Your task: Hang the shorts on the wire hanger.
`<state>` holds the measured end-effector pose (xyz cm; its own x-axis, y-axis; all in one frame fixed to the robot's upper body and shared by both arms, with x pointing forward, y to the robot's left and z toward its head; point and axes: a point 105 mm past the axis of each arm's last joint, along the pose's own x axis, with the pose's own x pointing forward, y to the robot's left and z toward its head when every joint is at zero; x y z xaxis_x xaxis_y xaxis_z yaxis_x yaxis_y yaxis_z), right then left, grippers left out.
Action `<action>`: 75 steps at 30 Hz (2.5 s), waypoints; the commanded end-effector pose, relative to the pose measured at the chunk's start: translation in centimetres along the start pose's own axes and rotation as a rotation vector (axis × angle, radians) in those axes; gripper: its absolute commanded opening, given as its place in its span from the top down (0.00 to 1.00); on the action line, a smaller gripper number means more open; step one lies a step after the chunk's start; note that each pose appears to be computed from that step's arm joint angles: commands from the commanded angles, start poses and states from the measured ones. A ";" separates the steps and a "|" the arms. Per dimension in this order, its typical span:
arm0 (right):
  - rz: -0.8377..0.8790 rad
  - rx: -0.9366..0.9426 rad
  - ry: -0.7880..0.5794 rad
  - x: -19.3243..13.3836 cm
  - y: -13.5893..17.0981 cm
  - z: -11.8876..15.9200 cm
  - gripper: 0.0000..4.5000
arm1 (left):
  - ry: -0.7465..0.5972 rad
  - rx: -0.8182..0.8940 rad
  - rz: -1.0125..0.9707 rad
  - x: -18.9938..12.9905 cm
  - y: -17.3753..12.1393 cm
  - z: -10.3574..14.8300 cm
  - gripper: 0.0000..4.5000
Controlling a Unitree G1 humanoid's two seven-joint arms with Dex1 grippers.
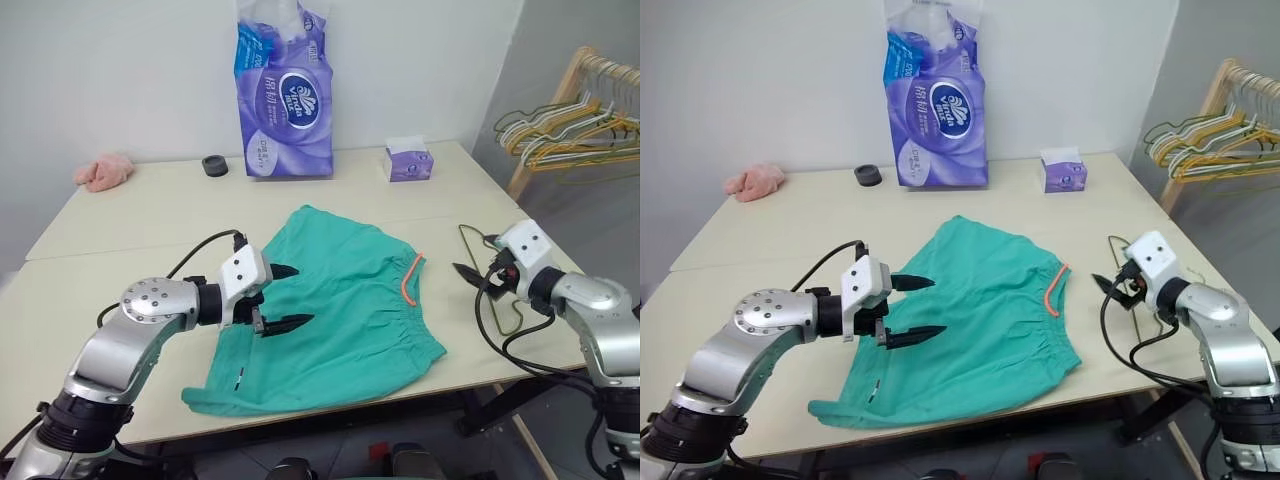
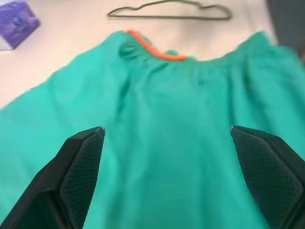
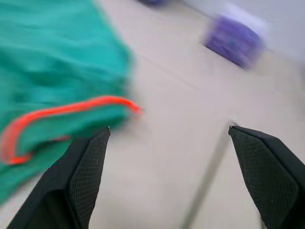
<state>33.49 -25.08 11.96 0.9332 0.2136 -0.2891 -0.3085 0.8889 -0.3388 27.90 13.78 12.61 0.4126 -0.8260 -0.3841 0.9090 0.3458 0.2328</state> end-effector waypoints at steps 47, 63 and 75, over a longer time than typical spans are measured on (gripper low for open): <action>-0.137 -0.285 -0.144 3.0 -1.7 3.6 1.00 | -0.068 -0.069 0.282 -2.1 9.8 1.0 0.00; 0.334 -0.958 -0.740 0.0 12.3 13.6 1.00 | -0.016 -0.165 -0.045 -2.0 7.1 1.8 0.00; 0.389 -0.974 -0.851 -0.7 14.2 15.4 1.00 | 0.066 -0.195 -0.241 -1.6 2.7 0.1 0.00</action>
<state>31.72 -6.95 18.91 0.5007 0.8639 -0.0544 -0.3088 0.1195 -0.9436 29.70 16.05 13.42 0.1766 -0.8671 -0.4657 0.9699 0.2338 -0.0675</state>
